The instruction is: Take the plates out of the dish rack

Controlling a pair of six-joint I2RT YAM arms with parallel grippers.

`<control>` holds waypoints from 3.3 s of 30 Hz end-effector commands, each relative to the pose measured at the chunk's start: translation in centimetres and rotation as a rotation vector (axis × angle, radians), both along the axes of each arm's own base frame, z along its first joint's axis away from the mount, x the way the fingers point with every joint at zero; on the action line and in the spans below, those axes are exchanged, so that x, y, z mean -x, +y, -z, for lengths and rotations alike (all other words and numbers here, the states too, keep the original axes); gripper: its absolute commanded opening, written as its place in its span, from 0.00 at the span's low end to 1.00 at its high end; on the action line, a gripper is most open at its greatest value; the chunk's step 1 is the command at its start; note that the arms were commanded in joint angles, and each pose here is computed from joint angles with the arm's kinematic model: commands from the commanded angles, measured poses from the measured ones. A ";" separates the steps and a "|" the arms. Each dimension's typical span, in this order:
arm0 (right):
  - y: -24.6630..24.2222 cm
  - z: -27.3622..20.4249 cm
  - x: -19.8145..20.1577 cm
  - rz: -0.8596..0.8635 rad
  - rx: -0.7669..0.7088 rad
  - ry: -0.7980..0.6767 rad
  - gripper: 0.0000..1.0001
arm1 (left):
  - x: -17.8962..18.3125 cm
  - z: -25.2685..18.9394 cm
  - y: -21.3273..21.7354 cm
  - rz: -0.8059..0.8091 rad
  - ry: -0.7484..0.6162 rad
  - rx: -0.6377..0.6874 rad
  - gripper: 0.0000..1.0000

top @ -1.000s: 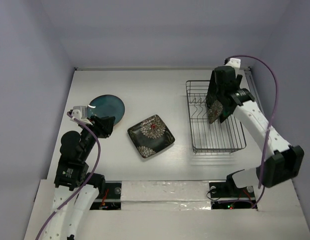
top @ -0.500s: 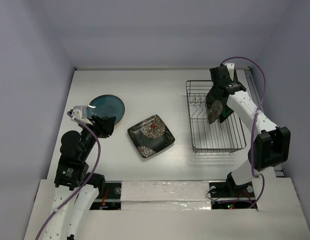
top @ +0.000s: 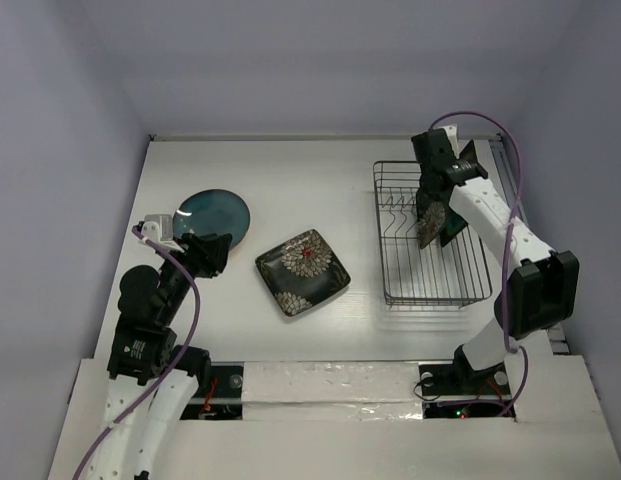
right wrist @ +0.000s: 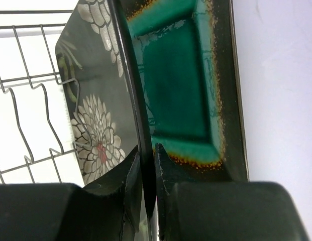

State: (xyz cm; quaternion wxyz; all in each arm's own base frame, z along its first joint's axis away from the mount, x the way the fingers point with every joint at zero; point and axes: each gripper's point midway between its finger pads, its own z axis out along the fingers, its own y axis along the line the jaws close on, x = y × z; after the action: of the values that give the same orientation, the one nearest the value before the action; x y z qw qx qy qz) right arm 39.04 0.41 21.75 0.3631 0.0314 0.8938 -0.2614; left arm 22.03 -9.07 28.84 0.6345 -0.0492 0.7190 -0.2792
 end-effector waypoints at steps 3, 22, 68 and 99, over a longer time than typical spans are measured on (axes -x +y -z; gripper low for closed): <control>-1.5 -7.6 0.0 0.066 0.105 -0.192 0.00 | 0.3 -1.9 -0.5 0.028 -0.068 0.012 0.38; 1.5 -19.2 4.4 0.027 -0.025 -0.505 0.00 | 0.1 -1.6 -0.6 0.030 -0.057 0.011 0.39; 34.8 2.9 7.8 -0.789 -1.192 -0.126 0.00 | -0.9 -0.7 -0.3 0.013 -0.020 0.002 0.40; 31.9 10.3 7.3 -0.648 -0.987 0.026 0.37 | -0.6 -1.0 -0.3 0.013 -0.032 0.006 0.40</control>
State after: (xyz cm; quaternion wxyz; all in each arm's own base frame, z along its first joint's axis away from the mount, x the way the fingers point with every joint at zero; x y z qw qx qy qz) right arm 30.02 31.31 8.88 0.3217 -0.0760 0.8953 0.2985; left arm 22.56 -9.27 28.09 0.6216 -0.0496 0.7307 -0.2779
